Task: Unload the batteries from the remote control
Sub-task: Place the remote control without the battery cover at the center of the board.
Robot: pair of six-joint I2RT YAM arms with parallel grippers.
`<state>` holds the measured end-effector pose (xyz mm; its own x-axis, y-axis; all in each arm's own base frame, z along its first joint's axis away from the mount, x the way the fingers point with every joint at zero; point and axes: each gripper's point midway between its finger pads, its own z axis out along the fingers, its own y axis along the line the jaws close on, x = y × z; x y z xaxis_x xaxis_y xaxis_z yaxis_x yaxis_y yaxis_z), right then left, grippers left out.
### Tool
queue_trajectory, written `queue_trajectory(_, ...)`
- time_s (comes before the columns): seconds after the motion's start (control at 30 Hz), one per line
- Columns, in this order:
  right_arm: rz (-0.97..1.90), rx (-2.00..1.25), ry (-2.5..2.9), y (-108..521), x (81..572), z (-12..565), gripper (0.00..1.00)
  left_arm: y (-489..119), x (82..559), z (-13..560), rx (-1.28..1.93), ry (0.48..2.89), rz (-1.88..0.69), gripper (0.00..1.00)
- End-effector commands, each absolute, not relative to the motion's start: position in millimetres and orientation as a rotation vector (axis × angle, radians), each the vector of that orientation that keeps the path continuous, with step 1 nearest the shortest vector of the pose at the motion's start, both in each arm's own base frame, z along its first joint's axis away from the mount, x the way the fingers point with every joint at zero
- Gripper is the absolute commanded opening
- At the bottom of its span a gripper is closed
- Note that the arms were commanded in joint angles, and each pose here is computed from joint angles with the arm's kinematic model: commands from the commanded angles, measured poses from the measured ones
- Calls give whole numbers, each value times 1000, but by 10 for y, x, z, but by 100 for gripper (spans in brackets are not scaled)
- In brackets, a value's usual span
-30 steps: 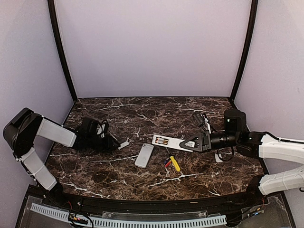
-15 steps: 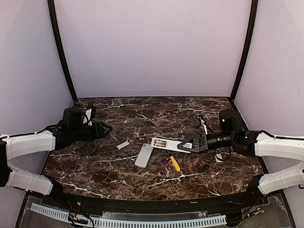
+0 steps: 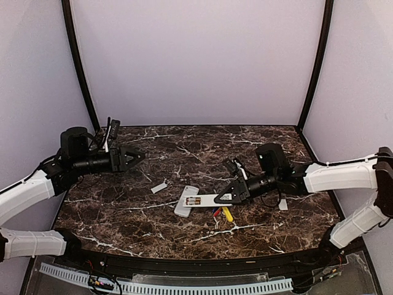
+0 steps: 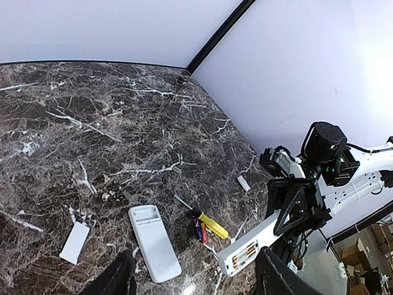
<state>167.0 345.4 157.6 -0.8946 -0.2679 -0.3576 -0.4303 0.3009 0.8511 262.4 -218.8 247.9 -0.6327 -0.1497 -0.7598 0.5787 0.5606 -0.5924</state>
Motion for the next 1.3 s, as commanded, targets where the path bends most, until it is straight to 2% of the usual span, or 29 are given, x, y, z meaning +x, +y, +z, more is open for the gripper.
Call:
queue_trajectory(0.0, 1721, -688, 2466, 3580, 1385, 1447, 0, -2151, 2473, 2303, 341, 2028, -1147, 66)
queue_trajectory(0.3, 1787, -559, 2600, 3806, 1150, 1054, 0, -2110, 2492, 2459, 366, 2018, -1086, 66)
queue_trajectory(0.43, 1788, -508, 2634, 3822, 1109, 925, 0, -1993, 2672, 2544, 362, 2073, -910, 66)
queue_trajectory(0.8, 1616, -380, 2754, 3669, 1156, 640, 2, -2014, 3022, 2813, 451, 1971, -761, 69)
queue_trajectory(0.87, 1540, -377, 2776, 3616, 1181, 617, 6, -2027, 3058, 2791, 449, 1963, -761, 69)
queue_trajectory(1.03, 1343, -413, 2817, 3470, 1234, 639, 26, -1970, 3081, 2740, 442, 1974, -713, 70)
queue_trajectory(1.17, 1271, -468, 2833, 3479, 1274, 659, 35, -1921, 3071, 2777, 406, 1948, -704, 70)
queue_trajectory(1.27, 1254, -496, 2850, 3491, 1272, 644, 38, -1918, 3054, 2763, 403, 1948, -709, 70)
